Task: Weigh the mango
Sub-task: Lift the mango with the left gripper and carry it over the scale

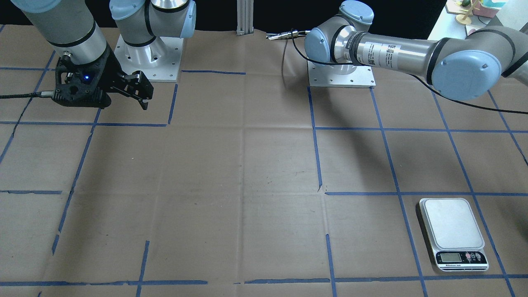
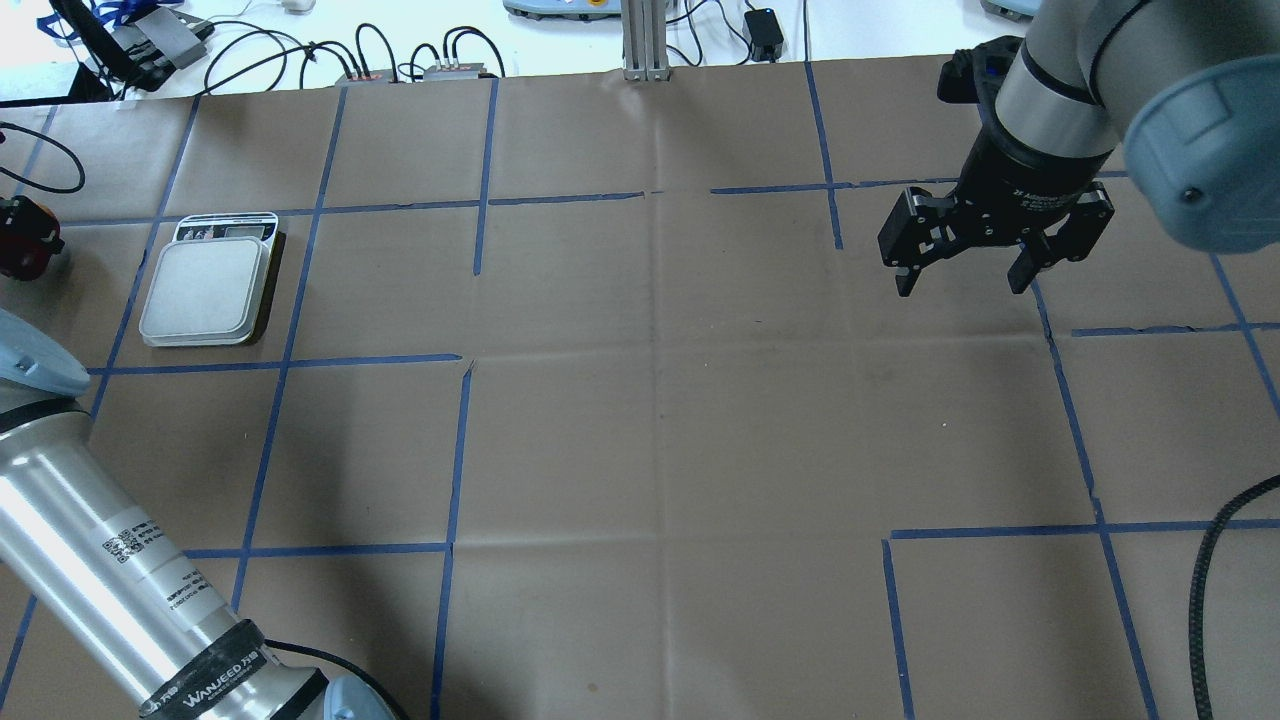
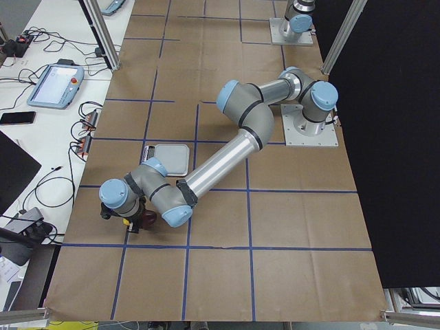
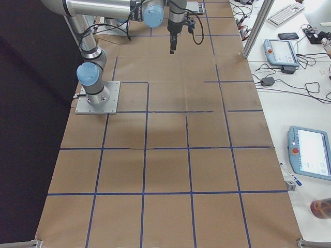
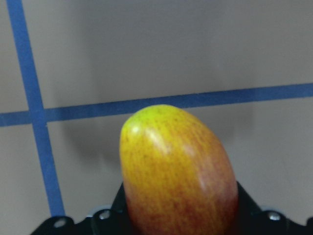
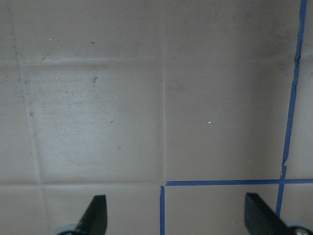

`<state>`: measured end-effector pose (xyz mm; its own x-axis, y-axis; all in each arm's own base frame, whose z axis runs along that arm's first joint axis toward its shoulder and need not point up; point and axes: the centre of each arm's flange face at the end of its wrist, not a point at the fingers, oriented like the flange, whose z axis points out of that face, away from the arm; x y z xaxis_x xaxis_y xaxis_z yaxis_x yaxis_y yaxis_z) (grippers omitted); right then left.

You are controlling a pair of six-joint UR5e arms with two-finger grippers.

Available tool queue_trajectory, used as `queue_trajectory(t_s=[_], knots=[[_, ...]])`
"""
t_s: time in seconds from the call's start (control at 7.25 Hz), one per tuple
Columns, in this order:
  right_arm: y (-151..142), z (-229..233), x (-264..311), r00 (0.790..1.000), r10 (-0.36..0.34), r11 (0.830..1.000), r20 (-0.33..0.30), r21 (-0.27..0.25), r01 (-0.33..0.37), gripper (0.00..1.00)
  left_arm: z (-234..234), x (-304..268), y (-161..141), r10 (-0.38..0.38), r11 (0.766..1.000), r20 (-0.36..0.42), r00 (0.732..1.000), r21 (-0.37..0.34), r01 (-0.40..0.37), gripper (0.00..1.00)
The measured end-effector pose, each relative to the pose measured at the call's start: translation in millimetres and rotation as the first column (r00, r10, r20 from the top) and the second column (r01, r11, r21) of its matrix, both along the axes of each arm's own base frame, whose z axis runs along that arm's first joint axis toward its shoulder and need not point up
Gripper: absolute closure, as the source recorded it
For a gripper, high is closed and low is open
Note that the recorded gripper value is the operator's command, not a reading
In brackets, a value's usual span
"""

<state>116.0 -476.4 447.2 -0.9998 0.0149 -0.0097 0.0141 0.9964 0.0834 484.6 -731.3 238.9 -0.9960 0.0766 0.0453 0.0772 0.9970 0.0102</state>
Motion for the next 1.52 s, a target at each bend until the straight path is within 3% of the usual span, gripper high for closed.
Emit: queue_trajectory(t_s=[0.28, 0.69, 0.97, 1.24, 1.38, 1.52], knots=[[0, 0, 0, 1.000, 0.000, 1.000, 0.000, 0.000, 0.000, 0.00, 43, -36, 25, 0.062, 0.996, -0.043, 0.997, 0.062, -0.059, 0.65], [0, 0, 0, 1.000, 0.000, 1.000, 0.000, 0.000, 0.000, 0.00, 84, -198, 56, 0.134, 0.987, -0.025, 0.991, 0.091, -0.131, 0.65], [0, 0, 0, 1.000, 0.000, 1.000, 0.000, 0.000, 0.000, 0.00, 54, -261, 78, 0.166, 0.985, 0.011, 0.986, 0.034, -0.166, 0.64], [0, 0, 0, 1.000, 0.000, 1.000, 0.000, 0.000, 0.000, 0.00, 16, -269, 83, 0.170, 0.985, 0.025, 0.985, 0.001, -0.170, 0.60], [0, 0, 0, 1.000, 0.000, 1.000, 0.000, 0.000, 0.000, 0.00, -1, -267, 81, 0.167, 0.986, 0.022, 0.986, 0.010, -0.167, 0.44], [0, 0, 0, 1.000, 0.000, 1.000, 0.000, 0.000, 0.000, 0.00, -12, -266, 80, 0.166, 0.986, 0.021, 0.986, 0.014, -0.166, 0.06]])
